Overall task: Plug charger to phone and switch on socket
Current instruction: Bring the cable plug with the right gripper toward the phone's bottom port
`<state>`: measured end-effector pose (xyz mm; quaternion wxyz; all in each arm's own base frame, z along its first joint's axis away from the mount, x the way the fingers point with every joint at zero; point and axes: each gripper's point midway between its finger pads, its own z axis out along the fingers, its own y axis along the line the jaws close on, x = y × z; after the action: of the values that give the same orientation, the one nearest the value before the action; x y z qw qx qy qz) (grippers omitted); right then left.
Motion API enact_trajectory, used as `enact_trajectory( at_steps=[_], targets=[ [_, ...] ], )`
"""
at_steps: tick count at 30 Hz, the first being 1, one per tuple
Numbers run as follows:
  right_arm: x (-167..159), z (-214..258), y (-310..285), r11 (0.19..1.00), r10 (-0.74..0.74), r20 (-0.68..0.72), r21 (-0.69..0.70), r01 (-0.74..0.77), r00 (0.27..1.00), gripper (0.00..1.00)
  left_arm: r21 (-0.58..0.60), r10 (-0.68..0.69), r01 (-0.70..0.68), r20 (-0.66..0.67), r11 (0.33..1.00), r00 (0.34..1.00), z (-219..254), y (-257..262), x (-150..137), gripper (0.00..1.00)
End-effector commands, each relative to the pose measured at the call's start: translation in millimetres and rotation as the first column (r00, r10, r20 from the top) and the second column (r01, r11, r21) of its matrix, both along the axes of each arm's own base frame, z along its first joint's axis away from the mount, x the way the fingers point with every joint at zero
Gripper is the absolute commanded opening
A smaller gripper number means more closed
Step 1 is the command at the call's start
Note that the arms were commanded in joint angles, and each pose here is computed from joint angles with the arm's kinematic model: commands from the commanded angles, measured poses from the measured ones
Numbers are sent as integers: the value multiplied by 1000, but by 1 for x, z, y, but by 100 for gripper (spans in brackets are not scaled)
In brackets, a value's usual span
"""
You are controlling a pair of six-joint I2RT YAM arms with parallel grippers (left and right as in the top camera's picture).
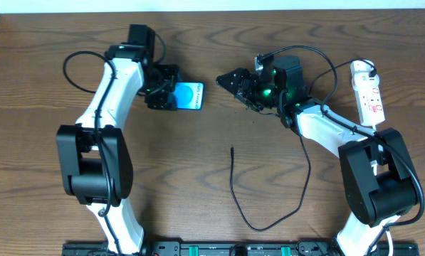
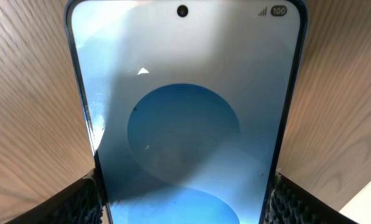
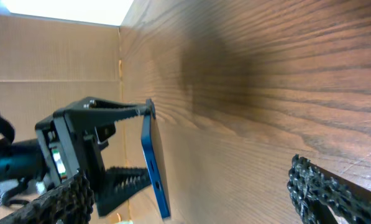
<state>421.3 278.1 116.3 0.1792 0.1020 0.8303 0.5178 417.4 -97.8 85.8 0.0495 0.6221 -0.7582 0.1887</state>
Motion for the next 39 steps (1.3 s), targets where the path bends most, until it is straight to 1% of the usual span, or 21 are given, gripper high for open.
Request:
enact_trajectory(
  at_steps=[1,5,9,12,16,19,25,29,35,39],
  targets=[
    [6,-2,-1,999,-19,25,-25,20,1000,99,-32,15,-15,13,999,1000,15,-16,-2,7],
    [6,-2,-1,1000,-18,25,-25,19,1000,98,-39,6,-5,12,999,1000,16,-34,-4,8],
    [5,-2,0,1000,-13,21,-23,13,1000,93,-47,-25,27,46,999,999,18,-50,-1,7],
    [-2,-7,0,1000,5,-16,-27,-6,1000,91,-54,-38,41,63,998,997,20,-61,0,7],
    [-8,-16,-1,998,26,-31,-59,-28,999,91,-57,-57,62,80,996,995,21,-71,1,7],
    [-13,-15,1,997,58,-29,-52,-60,998,99,-58,-62,66,80,996,995,21,-73,0,8],
    [-15,-14,3,991,116,42,-77,-112,992,99,-61,-65,70,79,996,995,21,-74,-1,7],
    [-18,-13,4,988,139,54,-77,-135,989,99,-107,-87,94,71,990,994,24,-85,-5,8],
    [-27,-8,10,976,214,91,-63,-208,973,99,-110,-111,118,70,987,991,25,-95,-10,7],
    [-29,-10,10,974,221,84,-64,-216,972,99,-110,-129,137,71,985,989,25,-103,-13,7]
  ],
)
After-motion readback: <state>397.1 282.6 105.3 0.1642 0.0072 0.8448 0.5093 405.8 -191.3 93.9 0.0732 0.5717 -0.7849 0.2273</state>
